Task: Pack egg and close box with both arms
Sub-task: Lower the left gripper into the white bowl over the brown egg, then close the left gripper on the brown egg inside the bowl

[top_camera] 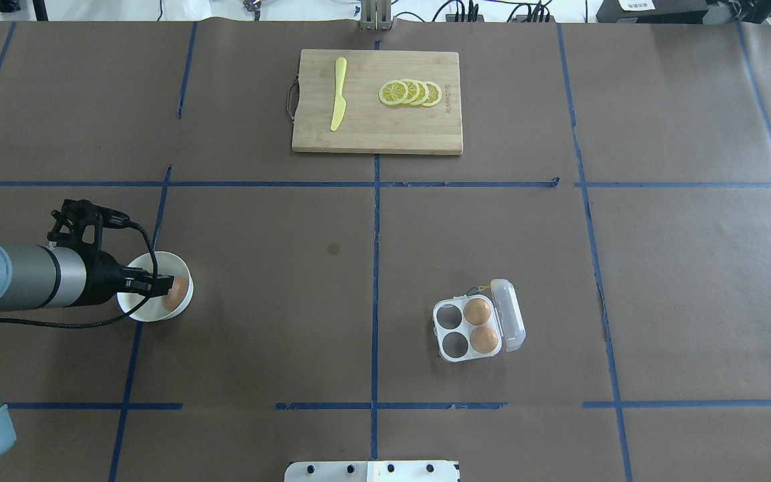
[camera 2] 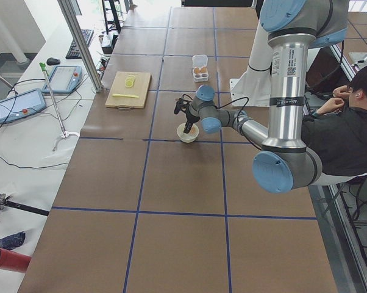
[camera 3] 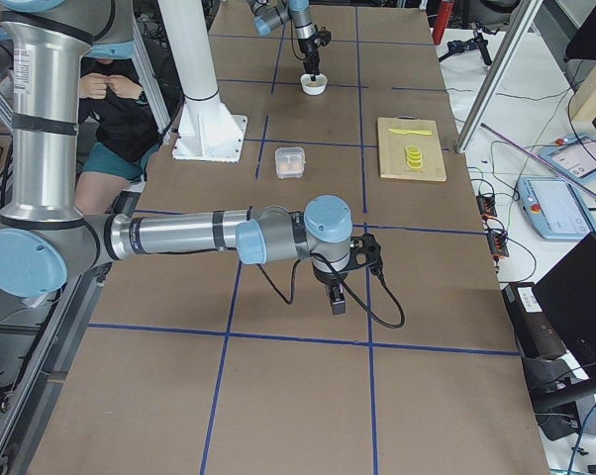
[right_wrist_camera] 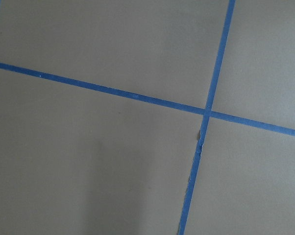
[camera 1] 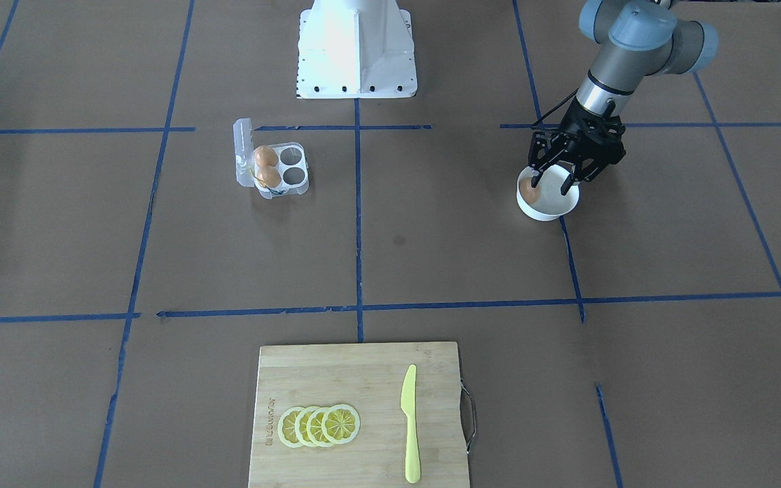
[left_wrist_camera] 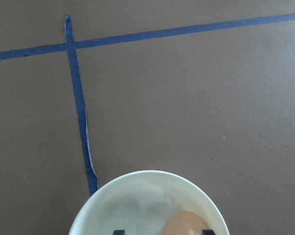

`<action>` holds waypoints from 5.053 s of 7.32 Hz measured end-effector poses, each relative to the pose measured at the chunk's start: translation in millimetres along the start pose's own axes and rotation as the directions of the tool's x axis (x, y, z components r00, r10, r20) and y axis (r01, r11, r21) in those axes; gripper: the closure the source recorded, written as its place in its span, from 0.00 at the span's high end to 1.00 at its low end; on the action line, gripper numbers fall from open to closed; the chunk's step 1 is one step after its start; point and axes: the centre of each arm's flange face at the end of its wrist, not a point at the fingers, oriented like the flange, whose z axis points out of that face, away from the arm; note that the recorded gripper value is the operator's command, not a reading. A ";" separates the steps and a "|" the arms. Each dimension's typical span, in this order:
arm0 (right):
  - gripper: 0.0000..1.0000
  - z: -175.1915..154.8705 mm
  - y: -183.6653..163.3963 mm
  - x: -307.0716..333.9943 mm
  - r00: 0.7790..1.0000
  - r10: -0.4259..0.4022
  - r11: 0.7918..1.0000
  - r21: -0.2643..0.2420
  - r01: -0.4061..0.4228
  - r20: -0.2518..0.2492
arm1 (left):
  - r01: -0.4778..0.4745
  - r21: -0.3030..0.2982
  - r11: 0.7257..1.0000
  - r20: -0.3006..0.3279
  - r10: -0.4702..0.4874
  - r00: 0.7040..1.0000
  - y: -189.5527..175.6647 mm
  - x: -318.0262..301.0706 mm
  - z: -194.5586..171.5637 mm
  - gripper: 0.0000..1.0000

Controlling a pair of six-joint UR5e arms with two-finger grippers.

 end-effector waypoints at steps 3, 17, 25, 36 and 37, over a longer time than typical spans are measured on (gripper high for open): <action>1.00 0.9 0.6 1.0 1.000 0.003 1.000 -0.002 -0.003 0.000 | -0.008 -0.013 1.000 0.007 0.009 1.000 1.9 0.7 12.4 0.63; 1.00 1.1 1.1 1.1 1.000 0.004 1.000 -0.003 -0.004 0.000 | -0.023 -0.037 0.999 0.012 0.023 1.000 0.7 11.4 44.5 0.00; 1.00 0.5 0.3 0.4 1.000 0.003 1.000 -0.002 -0.003 0.002 | -0.079 -0.030 0.996 0.004 0.080 0.997 0.5 4.6 27.9 0.65; 1.00 1.5 0.6 1.6 1.000 0.004 1.000 -0.004 -0.004 0.000 | -0.288 -0.035 0.957 -0.012 0.288 0.958 3.2 -1.5 17.0 0.72; 1.00 1.5 0.6 1.6 1.000 0.004 1.000 -0.004 -0.004 0.000 | -0.345 -0.037 0.938 -0.015 0.345 0.938 3.2 -6.3 13.8 0.72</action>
